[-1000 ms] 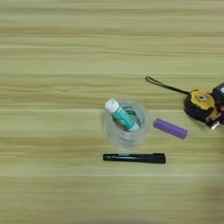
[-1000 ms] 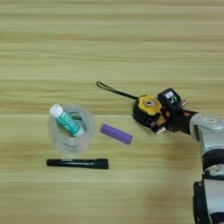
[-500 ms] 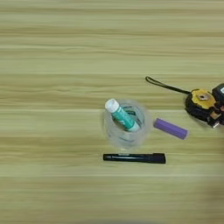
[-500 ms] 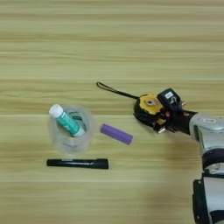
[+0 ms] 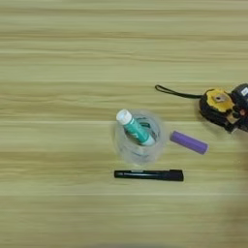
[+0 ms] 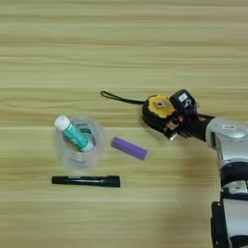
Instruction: Move the objects on the table
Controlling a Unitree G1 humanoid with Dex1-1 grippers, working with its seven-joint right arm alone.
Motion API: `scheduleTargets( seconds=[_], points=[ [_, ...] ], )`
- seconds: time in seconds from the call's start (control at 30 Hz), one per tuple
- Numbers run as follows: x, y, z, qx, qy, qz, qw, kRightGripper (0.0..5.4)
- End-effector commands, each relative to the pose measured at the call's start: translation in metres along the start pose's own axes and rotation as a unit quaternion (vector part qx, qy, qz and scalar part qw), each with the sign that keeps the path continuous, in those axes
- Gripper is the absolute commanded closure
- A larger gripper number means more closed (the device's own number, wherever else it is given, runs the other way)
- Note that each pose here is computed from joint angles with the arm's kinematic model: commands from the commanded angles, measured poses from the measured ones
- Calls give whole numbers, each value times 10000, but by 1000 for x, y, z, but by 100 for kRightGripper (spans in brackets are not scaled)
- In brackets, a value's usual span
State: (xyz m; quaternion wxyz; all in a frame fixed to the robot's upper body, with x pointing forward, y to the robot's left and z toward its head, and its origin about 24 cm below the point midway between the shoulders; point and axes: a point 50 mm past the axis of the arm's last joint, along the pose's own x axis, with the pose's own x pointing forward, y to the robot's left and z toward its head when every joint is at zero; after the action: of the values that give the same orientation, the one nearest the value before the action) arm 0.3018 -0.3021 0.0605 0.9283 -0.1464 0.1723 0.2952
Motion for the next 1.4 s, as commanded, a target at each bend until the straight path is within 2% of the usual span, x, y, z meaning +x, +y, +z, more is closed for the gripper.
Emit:
scheduleTargets(
  seconds=[0.03, 0.23, 0.6, 0.87, 0.9, 1.07, 1.4],
  points=[
    [-7, -11, 53, -561, -854, -194, 9946, 111],
    [-2, 7, 55, -564, -886, 103, 9944, 111],
    [17, 33, 21, -577, -212, 372, 9974, 111],
    [21, 39, 13, -548, -115, 452, 9974, 111],
    [21, 39, 13, -543, -119, 448, 9975, 75],
    [22, 39, 19, -550, -335, 429, 9970, 6],
    [20, 35, 41, -504, -1046, 255, 9929, 2]
  ],
)
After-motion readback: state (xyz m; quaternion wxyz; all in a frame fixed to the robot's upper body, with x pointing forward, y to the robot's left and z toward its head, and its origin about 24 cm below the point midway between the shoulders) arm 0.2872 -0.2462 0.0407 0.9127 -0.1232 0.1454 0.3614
